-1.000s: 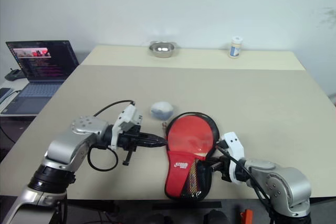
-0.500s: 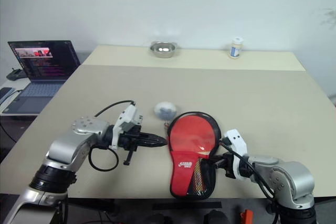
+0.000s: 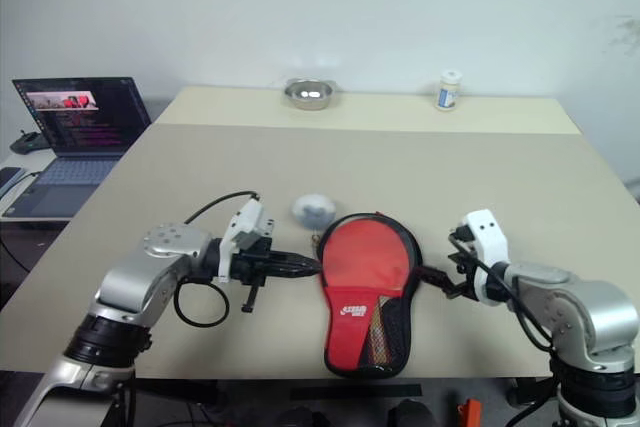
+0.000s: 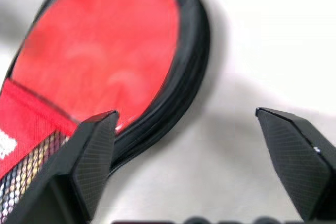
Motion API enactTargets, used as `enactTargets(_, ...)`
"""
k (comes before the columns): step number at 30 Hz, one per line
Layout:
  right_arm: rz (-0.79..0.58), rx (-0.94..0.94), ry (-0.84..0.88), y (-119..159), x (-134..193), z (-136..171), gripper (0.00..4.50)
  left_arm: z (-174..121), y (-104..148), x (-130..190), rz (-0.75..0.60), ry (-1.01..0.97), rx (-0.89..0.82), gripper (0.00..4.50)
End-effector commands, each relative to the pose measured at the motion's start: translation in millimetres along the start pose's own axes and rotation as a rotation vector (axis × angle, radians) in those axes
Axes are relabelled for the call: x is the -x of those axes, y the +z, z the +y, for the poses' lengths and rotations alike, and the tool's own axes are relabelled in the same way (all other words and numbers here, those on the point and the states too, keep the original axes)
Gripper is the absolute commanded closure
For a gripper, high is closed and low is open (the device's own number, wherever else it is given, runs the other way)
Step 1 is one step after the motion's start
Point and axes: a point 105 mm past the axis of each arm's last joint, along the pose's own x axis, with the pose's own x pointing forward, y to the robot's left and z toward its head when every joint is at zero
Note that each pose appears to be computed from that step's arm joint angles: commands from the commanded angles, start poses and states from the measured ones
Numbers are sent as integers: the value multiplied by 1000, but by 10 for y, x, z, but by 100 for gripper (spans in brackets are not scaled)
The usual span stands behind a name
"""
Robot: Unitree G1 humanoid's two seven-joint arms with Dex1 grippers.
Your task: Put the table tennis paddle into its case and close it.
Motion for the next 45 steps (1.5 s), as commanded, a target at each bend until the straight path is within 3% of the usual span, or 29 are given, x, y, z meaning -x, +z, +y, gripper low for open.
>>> enactTargets(1, -174, 94, 150, 382, 97, 308, 4, 142, 121, 75, -26, 79, -44, 450)
enactTargets(6, -236, 164, 227, 425, -250, 589, 4, 335, 206, 172, -67, 186, -30, 450)
enactTargets(14, -176, 231, 308, 151, -749, 807, 4, 435, 238, 279, -70, 259, 14, 450)
enactTargets(19, -95, 297, 282, -100, -994, 757, 0, 573, 305, 351, -89, 347, 36, 291)
enactTargets(27, -98, 303, 283, -179, -1112, 860, 0, 1014, 301, 404, -16, 523, -51, 17)
enactTargets(28, -98, 303, 279, -182, -1117, 863, 0, 1050, 290, 380, -14, 518, -47, 3)
enactTargets(36, -116, 315, 240, -122, -1109, 870, 0, 1242, -8, 145, 126, 459, -24, 3)
enactTargets(43, -125, 331, 216, -91, -1088, 857, 0, 1238, -119, 62, 139, 418, -2, 3)
enactTargets(45, -125, 342, 209, -84, -1089, 850, 0, 1212, -188, 59, 159, 404, 0, 40)
